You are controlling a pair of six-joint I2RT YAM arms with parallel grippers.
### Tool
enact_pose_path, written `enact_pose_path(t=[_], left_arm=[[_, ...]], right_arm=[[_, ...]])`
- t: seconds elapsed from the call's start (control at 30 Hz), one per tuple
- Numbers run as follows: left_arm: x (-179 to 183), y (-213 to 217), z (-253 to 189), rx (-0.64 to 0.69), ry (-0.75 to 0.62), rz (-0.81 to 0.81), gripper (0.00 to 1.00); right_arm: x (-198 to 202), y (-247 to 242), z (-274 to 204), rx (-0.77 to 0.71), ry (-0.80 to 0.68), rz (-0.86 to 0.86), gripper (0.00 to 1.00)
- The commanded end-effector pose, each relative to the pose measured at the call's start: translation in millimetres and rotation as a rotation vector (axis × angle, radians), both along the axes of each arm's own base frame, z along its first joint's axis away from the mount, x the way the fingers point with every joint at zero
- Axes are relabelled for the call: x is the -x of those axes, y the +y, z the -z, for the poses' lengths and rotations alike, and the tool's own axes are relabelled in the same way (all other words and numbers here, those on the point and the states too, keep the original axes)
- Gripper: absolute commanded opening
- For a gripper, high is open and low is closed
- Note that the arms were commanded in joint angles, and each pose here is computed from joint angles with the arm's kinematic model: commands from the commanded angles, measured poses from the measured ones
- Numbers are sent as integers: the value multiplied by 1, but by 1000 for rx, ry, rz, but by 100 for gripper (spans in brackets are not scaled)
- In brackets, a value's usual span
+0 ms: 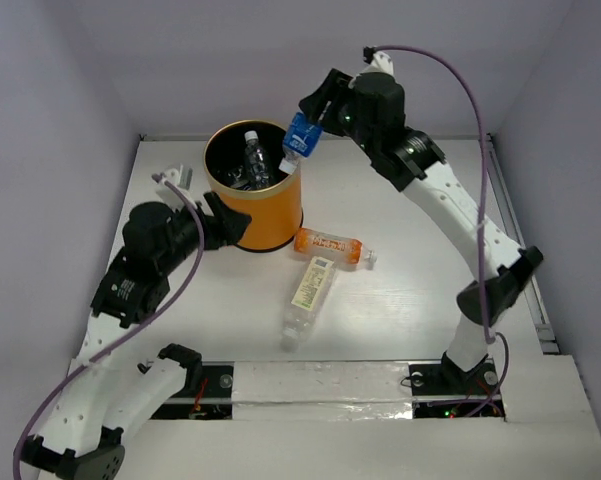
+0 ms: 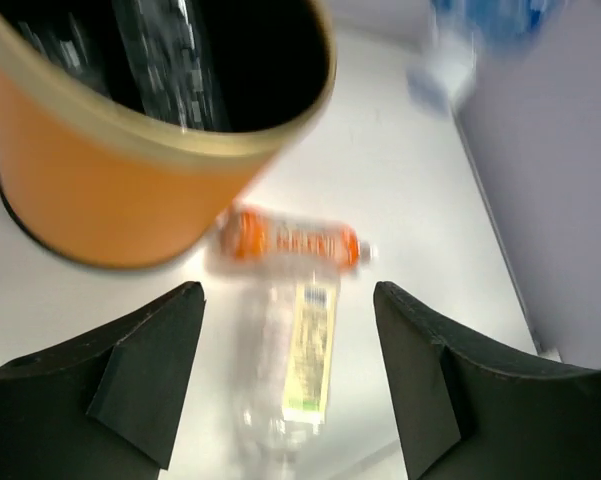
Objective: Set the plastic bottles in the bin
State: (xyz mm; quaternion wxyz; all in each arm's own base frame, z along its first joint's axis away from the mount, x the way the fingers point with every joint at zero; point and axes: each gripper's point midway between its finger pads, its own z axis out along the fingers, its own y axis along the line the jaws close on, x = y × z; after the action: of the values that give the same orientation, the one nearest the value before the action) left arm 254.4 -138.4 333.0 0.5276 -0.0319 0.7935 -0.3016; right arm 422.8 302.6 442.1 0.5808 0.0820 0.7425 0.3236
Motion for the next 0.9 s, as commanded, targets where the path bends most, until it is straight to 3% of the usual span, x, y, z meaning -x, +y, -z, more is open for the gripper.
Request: enact_pose_path(t=[0.0, 0.03, 0.1, 0.27, 0.33, 0.37, 0.5, 0.6, 0.77, 0.83, 0.87], left_arm=[[36, -12, 44, 46, 142, 86, 64], [44, -17, 51, 63, 171, 106, 64], [58, -19, 68, 78, 225, 118, 64], [75, -32, 102, 133, 320, 140, 70], [77, -37, 109, 126, 339, 148, 73], [78, -39, 111, 120, 343, 155, 75], [79, -54, 127, 64, 384, 195, 79], [75, -66, 132, 53, 389, 221, 80], [77, -97, 133, 5, 380, 308, 82], [76, -111, 144, -49, 400, 327, 82], [83, -123, 139, -70, 381, 374, 83]], right_arm=[[-14, 22, -37, -23, -119, 1, 47], [-27, 40, -18, 3, -97, -8, 47], [-30, 51, -37, -11, -142, -16, 48], [-49, 92, -5, 75, -160, -28, 53], [-50, 101, 5, 87, -153, -45, 61], [-51, 105, 11, 95, -148, -56, 70], [-39, 119, 20, 120, -143, -119, 87], [-25, 116, 0, 107, -175, -140, 95], [-2, 88, -27, 101, -197, -124, 94], [17, 62, -54, 74, -231, -90, 85], [23, 54, -59, 64, -241, -81, 75]])
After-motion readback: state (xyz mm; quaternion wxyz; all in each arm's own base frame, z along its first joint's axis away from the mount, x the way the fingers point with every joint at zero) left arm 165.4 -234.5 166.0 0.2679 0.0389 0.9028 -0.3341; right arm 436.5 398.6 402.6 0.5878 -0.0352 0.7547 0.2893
